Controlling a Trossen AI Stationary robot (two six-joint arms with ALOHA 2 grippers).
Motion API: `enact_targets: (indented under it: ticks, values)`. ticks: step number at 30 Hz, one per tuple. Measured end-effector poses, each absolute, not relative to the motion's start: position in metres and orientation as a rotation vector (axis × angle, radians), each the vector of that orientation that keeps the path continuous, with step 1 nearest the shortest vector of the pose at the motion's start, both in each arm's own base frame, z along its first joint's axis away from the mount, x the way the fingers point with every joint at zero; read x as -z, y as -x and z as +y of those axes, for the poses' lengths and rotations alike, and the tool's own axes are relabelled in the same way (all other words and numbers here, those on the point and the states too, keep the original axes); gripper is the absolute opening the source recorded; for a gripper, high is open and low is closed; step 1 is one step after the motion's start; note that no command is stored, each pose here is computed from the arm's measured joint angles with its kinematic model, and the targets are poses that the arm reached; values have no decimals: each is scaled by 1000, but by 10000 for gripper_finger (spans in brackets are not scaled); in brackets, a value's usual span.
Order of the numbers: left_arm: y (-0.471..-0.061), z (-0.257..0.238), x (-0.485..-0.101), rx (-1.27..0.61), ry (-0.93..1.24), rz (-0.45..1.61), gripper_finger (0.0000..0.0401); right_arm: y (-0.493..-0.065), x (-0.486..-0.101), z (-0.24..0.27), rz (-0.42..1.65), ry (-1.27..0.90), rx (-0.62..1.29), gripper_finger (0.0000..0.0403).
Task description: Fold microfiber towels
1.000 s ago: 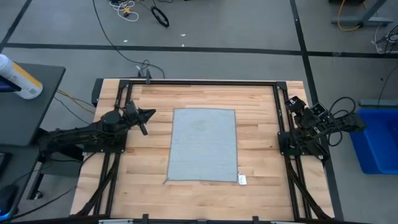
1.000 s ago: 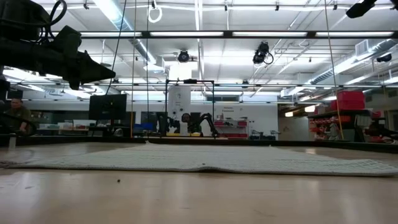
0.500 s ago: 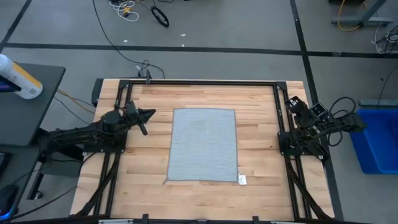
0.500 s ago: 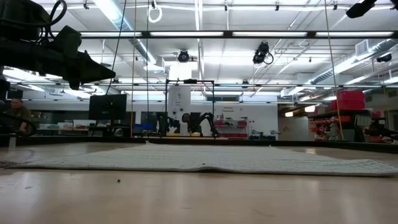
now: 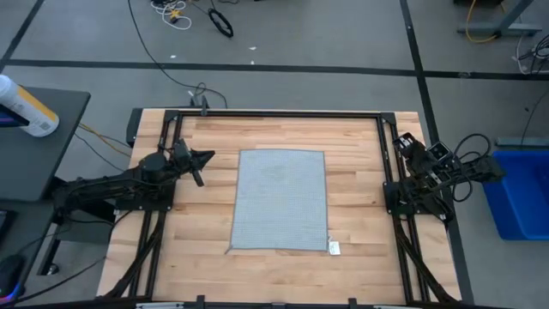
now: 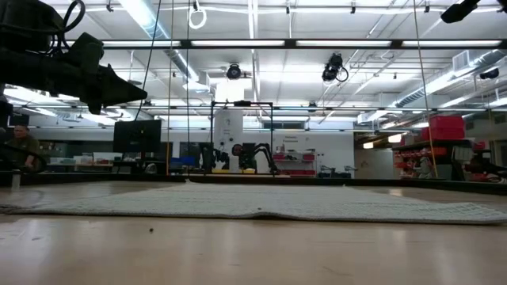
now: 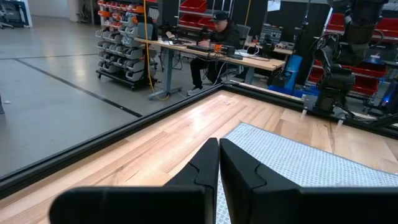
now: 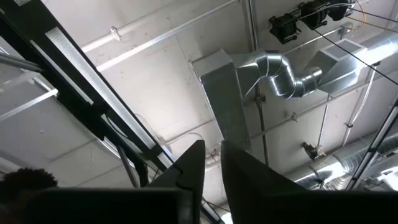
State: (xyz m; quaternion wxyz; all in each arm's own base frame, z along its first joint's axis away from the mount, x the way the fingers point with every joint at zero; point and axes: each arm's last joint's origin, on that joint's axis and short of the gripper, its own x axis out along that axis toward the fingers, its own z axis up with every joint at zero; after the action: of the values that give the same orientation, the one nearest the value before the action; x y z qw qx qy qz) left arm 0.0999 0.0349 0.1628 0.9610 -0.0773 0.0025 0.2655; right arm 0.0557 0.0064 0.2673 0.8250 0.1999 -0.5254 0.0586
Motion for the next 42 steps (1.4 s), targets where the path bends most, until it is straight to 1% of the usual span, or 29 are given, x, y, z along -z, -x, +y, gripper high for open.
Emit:
enact_targets:
  ticks: [7, 9, 11, 13, 16, 18, 20, 22, 25, 28, 32, 35, 39, 42]
  values:
    - [-100, 35, -163, -538, 156, 5, 18, -56, -267, 6, -1117, -415, -115, 15]
    - [-100, 35, -163, -538, 157, 6, 18, -56, -267, 5, -1112, -427, -83, 7]
    - [-100, 35, -163, -538, 156, 5, 18, -59, -265, 5, -1074, -399, -7, 4]
    - [-100, 35, -163, -538, 156, 5, 18, -70, -257, 5, -928, -334, 101, 10]
    - [-100, 35, -163, -538, 156, 5, 18, -95, -232, 9, -576, -217, 189, 28]
    - [-100, 35, -163, -536, 156, 6, 18, -108, -211, 11, -345, -237, 211, 42]
    - [-100, 35, -163, -535, 157, 5, 18, -116, -191, 13, -155, -300, 219, 57]
    - [-100, 35, -163, -535, 157, 5, 18, -121, -177, 14, -35, -374, 236, 71]
    - [-100, 35, -164, -534, 164, -5, 18, -128, -166, 15, 55, -436, 263, 92]
    - [-100, 35, -167, -531, 192, -44, 18, -135, -158, 15, 105, -440, 287, 114]
    - [-100, 35, -172, -518, 296, -134, 18, -145, -157, 15, 73, -461, 284, 141]
    - [-100, 35, -173, -514, 365, -158, 18, -152, -163, 17, -22, -572, 234, 160]
    - [-100, 35, -173, -508, 453, -181, 18, -158, -173, 21, -136, -740, 113, 182]
    - [-100, 35, -173, -500, 515, -196, 18, -162, -171, 23, -124, -807, 47, 194]
